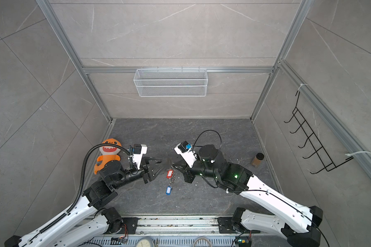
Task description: Remove the keys from the keyring
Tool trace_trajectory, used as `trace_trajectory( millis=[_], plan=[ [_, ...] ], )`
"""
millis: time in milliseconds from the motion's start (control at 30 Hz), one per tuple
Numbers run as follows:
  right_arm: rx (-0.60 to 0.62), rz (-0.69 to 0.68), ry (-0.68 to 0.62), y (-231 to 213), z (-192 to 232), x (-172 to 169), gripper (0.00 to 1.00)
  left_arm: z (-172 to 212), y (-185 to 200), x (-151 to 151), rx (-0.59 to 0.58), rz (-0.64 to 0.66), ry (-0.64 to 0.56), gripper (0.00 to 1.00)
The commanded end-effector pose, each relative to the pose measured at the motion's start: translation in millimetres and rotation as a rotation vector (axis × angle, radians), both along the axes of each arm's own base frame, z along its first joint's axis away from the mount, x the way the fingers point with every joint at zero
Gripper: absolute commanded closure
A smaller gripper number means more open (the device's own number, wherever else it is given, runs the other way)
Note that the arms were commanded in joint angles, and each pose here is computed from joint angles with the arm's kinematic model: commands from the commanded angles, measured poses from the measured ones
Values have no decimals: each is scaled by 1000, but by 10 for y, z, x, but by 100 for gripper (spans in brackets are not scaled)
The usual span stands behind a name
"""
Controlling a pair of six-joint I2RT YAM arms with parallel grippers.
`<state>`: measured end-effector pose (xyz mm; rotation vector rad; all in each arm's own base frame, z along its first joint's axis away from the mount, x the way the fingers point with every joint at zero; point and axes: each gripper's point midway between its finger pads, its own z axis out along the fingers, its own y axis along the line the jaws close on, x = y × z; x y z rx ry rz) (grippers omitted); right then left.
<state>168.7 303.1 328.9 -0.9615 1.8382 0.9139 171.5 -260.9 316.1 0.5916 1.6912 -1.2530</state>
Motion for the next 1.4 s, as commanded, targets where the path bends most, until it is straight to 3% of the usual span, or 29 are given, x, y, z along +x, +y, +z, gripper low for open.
trace_trajectory(
  millis=[0,267,567,800,1100,1233,1367],
  plan=[
    [71,-7,-46,-19,154,2,100,322,-36,-124,-64,-73,-105,46],
    [115,7,-54,-3,193,-26,100,243,-153,-218,-90,-172,-85,44],
    [156,0,-70,-8,281,-21,100,124,-192,-164,-69,-165,-47,44],
    [185,-1,-86,-6,359,-20,100,87,-225,-175,-81,-188,-28,52],
    [205,0,-83,40,381,3,100,161,-239,-230,-127,-224,-47,54],
    [216,1,-79,63,378,12,100,175,-230,-241,-139,-225,-52,62],
    [229,1,-73,84,365,23,100,176,-221,-238,-145,-219,-50,81]
  ],
)
